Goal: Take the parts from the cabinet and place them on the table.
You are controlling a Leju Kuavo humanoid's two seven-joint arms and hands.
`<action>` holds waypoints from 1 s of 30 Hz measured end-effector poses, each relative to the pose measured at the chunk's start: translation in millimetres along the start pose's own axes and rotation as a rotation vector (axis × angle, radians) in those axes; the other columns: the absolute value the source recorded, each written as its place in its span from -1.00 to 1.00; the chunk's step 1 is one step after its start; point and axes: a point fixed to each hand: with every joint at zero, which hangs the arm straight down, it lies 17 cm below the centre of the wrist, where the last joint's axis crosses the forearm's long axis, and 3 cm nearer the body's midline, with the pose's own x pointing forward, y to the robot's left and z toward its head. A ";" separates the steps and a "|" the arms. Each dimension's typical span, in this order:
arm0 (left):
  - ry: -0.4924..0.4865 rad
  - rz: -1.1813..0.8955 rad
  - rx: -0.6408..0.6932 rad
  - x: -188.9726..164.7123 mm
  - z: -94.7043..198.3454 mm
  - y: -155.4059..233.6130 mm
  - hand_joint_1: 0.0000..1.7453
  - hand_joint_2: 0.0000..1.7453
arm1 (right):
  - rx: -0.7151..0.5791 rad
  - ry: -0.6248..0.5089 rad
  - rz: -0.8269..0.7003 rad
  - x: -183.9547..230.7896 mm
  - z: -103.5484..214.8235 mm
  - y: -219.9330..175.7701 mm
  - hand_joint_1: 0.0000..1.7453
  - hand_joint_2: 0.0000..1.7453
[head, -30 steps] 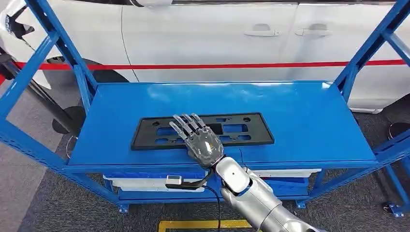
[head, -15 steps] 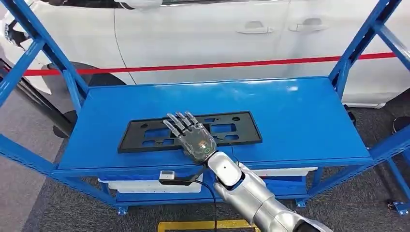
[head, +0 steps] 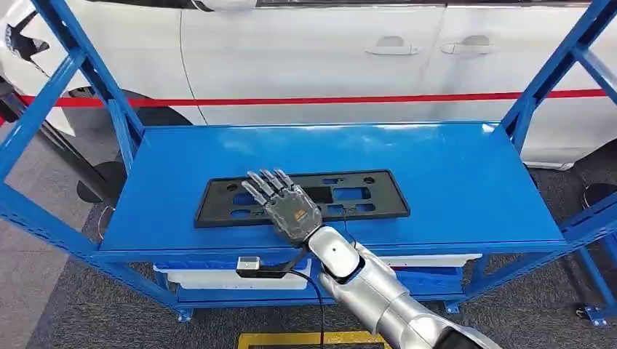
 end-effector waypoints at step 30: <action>-0.022 -0.052 -0.011 4.4 0.0 -1.8 -1.00 -1.00 | 0.349 0.286 0.161 -132.6 17.0 78.5 -1.00 1.00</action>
